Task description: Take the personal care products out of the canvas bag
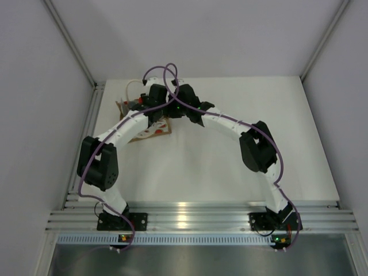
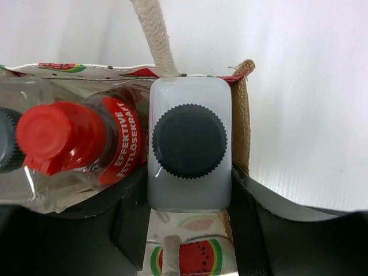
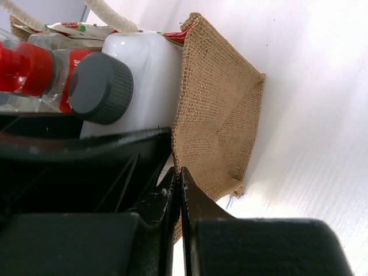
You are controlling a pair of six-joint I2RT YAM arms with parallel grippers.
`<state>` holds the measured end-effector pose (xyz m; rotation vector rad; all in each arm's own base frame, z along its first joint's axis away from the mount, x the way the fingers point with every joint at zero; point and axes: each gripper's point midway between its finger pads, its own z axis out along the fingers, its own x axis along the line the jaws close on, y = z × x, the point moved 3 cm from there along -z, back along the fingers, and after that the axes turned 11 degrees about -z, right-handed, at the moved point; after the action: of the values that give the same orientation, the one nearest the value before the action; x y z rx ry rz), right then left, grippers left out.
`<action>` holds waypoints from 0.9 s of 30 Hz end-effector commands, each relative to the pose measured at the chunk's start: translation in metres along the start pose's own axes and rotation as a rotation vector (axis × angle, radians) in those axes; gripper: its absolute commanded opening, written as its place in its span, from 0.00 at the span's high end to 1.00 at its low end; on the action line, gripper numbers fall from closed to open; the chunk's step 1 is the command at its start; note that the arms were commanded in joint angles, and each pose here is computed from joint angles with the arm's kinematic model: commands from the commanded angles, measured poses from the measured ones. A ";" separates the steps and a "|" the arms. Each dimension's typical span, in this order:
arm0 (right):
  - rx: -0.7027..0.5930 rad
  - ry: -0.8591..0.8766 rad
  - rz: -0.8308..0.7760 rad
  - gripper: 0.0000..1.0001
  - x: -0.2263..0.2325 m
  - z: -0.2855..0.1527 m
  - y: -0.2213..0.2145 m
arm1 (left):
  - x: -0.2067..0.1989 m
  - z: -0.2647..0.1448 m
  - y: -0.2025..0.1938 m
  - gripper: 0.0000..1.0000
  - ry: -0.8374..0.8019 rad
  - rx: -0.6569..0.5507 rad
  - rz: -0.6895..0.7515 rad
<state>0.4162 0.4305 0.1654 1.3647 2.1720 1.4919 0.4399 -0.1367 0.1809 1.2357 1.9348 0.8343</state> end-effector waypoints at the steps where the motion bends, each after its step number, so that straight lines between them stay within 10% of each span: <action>1: 0.071 0.012 0.013 1.00 -0.002 0.003 -0.023 | -0.035 -0.046 0.067 1.00 -0.162 -0.247 -0.163; 27: 0.069 0.021 0.069 1.00 -0.012 0.012 -0.023 | -0.038 -0.120 0.115 1.00 -0.284 -0.393 -0.199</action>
<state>0.4162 0.4316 0.1678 1.4192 2.1848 1.5511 0.4059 -0.1367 0.2492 1.1335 1.7696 0.8950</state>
